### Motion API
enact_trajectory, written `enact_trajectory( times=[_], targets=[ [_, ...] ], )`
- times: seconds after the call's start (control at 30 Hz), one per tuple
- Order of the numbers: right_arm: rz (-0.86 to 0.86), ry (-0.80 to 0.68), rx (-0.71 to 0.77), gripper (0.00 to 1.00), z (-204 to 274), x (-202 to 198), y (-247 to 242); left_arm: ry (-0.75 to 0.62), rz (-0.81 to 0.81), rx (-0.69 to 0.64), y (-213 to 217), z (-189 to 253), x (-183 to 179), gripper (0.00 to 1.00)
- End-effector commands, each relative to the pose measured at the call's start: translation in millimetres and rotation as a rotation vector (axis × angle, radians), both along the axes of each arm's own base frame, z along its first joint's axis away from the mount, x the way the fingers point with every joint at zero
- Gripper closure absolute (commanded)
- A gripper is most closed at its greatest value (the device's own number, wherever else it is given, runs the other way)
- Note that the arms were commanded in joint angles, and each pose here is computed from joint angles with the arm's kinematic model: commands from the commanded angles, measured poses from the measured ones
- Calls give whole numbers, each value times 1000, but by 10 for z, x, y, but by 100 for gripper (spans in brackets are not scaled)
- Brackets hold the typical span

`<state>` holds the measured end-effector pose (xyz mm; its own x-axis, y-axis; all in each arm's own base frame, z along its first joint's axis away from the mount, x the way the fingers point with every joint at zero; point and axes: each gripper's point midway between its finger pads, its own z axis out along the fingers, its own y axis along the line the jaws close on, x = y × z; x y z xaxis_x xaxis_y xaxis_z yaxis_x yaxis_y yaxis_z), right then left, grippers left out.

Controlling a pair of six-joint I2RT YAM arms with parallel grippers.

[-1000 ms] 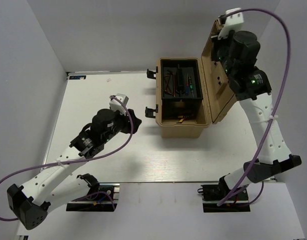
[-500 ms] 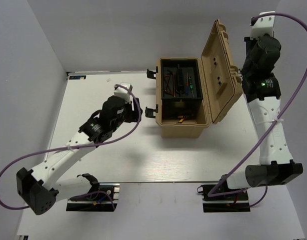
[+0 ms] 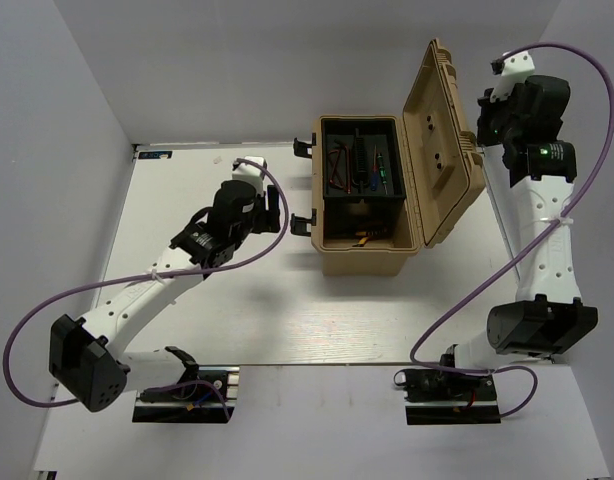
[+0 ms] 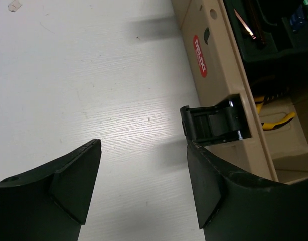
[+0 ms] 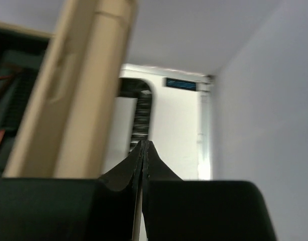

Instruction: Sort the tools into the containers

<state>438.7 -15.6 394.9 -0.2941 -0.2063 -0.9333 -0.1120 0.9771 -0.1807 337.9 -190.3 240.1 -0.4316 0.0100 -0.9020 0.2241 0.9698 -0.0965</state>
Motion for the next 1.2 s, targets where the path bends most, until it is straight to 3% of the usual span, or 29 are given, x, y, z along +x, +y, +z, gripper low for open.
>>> enact_trajectory(
  times=[0.0, 0.3, 0.8, 1.07, 1.13, 1.17],
  targets=[
    [183, 61, 134, 100, -79, -97, 386, -61, -2, -8, 56, 134, 5, 20],
    [445, 118, 339, 100, 54, -263, 963, -126, 29, -24, 241, 290, -68, 11],
    [773, 171, 519, 100, 256, -741, 1774, -162, 67, -32, 359, 344, -122, 8],
    [612, 71, 409, 100, 301, -704, 1558, -161, 68, -34, 374, 342, -113, 7],
    [513, 52, 371, 100, 233, -592, 1408, -161, 67, -34, 374, 342, -113, 6],
    [439, 47, 349, 95, 185, -535, 1291, -161, 67, -34, 374, 342, -113, 6]
  ],
)
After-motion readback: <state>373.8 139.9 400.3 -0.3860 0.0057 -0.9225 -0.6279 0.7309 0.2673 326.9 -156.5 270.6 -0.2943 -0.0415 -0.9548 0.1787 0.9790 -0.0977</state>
